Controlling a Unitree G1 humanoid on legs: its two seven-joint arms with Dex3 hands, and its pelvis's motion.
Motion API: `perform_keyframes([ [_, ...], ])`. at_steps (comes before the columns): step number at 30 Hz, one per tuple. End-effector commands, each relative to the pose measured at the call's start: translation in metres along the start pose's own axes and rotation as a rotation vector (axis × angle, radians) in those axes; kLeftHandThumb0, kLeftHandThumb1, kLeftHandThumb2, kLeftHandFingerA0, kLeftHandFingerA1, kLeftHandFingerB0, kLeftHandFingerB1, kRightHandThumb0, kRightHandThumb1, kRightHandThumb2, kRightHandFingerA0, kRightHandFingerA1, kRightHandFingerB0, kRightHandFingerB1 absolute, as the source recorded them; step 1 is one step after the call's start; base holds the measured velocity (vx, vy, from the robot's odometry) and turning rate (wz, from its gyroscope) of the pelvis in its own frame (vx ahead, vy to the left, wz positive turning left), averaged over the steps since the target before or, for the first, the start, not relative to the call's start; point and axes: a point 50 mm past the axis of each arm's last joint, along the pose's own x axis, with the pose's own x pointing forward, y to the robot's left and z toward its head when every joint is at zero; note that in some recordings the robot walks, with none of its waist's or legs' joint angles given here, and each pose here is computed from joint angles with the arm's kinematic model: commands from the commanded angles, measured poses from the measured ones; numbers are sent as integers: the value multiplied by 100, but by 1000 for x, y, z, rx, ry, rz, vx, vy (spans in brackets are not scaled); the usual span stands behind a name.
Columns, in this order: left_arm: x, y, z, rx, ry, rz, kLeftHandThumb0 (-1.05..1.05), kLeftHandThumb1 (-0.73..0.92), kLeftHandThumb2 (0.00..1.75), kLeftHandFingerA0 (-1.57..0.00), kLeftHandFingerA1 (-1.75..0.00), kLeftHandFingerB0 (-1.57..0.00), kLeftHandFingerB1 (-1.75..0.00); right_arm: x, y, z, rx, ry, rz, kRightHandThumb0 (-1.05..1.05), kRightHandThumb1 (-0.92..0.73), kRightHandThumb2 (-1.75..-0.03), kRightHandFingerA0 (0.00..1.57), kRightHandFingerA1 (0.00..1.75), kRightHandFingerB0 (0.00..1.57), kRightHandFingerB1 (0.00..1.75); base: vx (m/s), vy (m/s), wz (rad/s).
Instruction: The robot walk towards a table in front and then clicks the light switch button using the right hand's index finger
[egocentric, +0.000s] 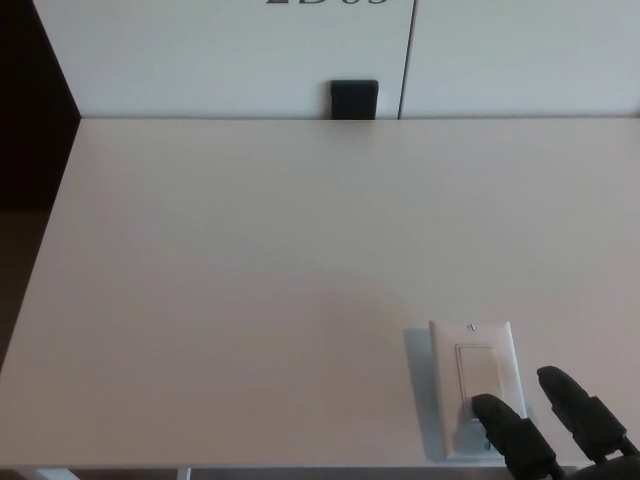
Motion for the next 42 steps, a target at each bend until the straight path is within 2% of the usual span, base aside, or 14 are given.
perform_keyframes([
  [1, -2, 3, -5, 23, 32, -6, -66, 35, 94, -41, -82, -36, -67, -10, 10, -4, -30, 24, 55, -80, -51, -83, 0, 0, 17, 35, 0, 0, 0],
  [2, -1, 3, -5, 18, 37, -6, -68, 46, 68, -33, -97, -38, -66, -11, 11, -4, -35, 23, 55, -80, -51, -83, 0, 0, 16, 35, 0, 0, 0],
  [10, 0, 5, -5, 12, 39, -8, -69, 35, 94, -40, -84, -36, -67, -9, 13, -6, -33, 30, 69, -79, -50, -82, 0, 0, 16, 34, 0, 0, 0],
  [14, 1, 5, -4, 17, 37, -6, -67, 46, 68, -33, -96, -37, -66, -7, 11, -6, -38, 26, 59, -81, -52, -83, 0, 0, 14, 31, 0, 0, 0],
  [15, 0, 5, -2, 24, 32, -8, -66, 35, 94, -40, -81, -36, -67, -7, 6, -5, -28, 22, 52, -74, -49, -84, 0, 8, 8, 31, 0, 0, 0],
  [19, 3, 7, -5, 17, 35, -11, -70, 47, 67, -32, -99, -37, -67, -9, -10, -1, 17, -10, -41, -67, -61, -61, 0, 9, 14, 26, 0, 0, 0],
  [20, 3, 7, -5, 20, 37, -11, -69, 45, 67, -32, -98, -36, -66, -10, -14, 0, 33, -14, -54, -74, -50, -85, 0, 9, 9, 31, 0, 0, 0],
  [21, 3, 6, -5, 23, 42, -10, -66, 34, 94, -41, -83, -36, -67, -12, -23, 2, 62, -25, -81, -75, -52, -87, 0, 9, 9, 31, 0, 0, 0],
  [23, 3, 5, -5, 30, 43, -8, -64, 34, 94, -40, -82, -36, -67, -18, -46, 7, 99, -73, -198, -70, -69, -64, 0, 11, 14, 26, 0, 0, 0],
  [30, 0, 6, -5, 44, 42, -11, -65, 35, 95, -41, -82, -35, -66, -39, -58, 8, 170, -101, -208, -71, -49, -87, 0, 21, 11, 35, 0, 0, 0],
  [31, 0, 6, -5, 44, 43, -11, -65, 35, 95, -41, -82, -35, -66, -41, -57, 7, 171, -99, -204, -70, -63, -59, 0, 28, 15, 27, 0, 0, 0],
  [39, -2, 4, -6, 53, 61, -10, -65, 35, 95, -43, -83, -34, -65, -52, -31, -13, 181, -44, -179, -73, -51, -85, 5, 24, 16, 41, 0, 0, 0],
  [40, -1, 4, -7, 62, 62, -6, -64, 35, 95, -44, -83, -34, -65, -55, -27, -19, 165, -28, -158, -70, -66, -59, 6, 26, 23, 29, 0, 0, 0],
  [42, 0, 6, -6, 65, 60, -2, -64, 35, 95, -44, -83, -34, -65, -56, -26, -24, 144, -10, -137, -74, -53, -87, 5, 25, 14, 41, 0, 0, 0],
])
